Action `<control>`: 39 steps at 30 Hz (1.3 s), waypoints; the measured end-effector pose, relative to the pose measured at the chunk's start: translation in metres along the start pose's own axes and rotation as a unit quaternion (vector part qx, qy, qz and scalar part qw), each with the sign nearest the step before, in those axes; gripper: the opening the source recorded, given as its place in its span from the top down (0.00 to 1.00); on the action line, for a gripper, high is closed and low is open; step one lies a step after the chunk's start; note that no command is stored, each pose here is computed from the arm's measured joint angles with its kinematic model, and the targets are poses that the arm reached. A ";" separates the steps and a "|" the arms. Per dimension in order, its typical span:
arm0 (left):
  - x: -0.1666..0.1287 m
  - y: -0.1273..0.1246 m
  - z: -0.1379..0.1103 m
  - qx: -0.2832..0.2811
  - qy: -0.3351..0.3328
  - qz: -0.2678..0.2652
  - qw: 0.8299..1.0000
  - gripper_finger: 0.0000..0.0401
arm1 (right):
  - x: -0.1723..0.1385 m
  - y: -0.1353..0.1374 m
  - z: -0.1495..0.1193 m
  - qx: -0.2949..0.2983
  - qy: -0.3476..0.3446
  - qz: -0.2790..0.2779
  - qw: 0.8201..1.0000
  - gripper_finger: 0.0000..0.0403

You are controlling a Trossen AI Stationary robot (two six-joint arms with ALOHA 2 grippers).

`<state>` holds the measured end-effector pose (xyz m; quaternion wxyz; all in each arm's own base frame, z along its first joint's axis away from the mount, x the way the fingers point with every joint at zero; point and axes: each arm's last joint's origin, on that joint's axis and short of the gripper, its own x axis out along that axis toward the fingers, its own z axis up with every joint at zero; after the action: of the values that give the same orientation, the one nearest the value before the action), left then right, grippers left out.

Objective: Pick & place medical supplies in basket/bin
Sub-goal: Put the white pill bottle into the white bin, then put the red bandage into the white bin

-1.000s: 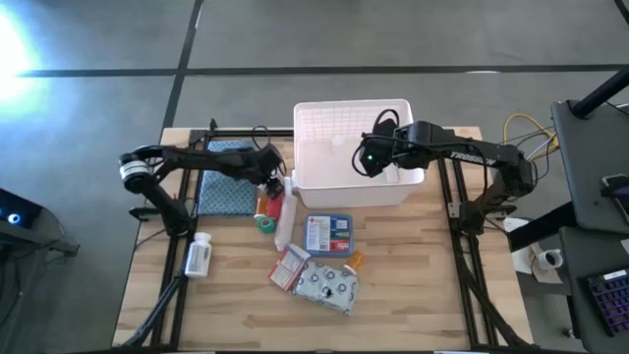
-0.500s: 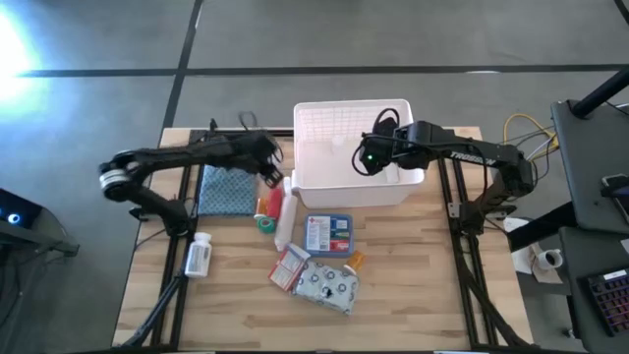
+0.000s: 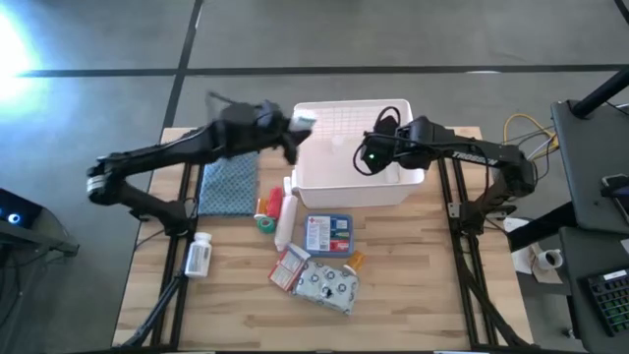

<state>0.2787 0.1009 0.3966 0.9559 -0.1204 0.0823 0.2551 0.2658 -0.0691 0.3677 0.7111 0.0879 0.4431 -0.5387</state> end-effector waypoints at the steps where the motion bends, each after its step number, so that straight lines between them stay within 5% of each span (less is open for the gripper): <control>1: 0.013 0.004 -0.004 -0.009 0.020 0.012 1.000 0.47 | -0.003 -0.004 0.000 -0.001 -0.001 0.006 1.000 0.12; 4: 0.049 0.007 -0.013 -0.016 0.075 -0.005 0.997 0.30 | -0.016 -0.019 -0.004 0.001 -0.012 0.024 1.000 0.12; 8: 0.070 -0.007 -0.005 0.047 0.115 -0.032 0.992 0.20 | -0.033 -0.043 -0.008 0.031 -0.036 0.045 0.998 0.12; 15: 0.029 -0.014 0.008 0.149 0.294 0.087 0.940 0.22 | -0.049 -0.071 -0.014 0.063 -0.068 0.057 0.994 0.12; 24: -0.025 0.001 -0.043 -0.017 0.433 0.223 0.873 0.27 | -0.044 -0.066 -0.012 0.056 -0.067 0.041 0.995 0.12; 33: -0.013 0.004 -0.158 -0.128 0.450 0.214 0.857 0.27 | -0.028 -0.052 -0.004 0.011 -0.046 0.015 0.999 0.12; 39: -0.007 0.014 -0.203 -0.169 0.422 0.218 0.863 0.27 | -0.026 -0.049 -0.003 0.006 -0.042 0.012 0.999 0.12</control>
<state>0.2464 0.0543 0.2015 0.7147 -0.3552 0.4579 0.3917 0.2224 -0.0689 0.4016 0.7349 0.0750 0.4087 -0.5360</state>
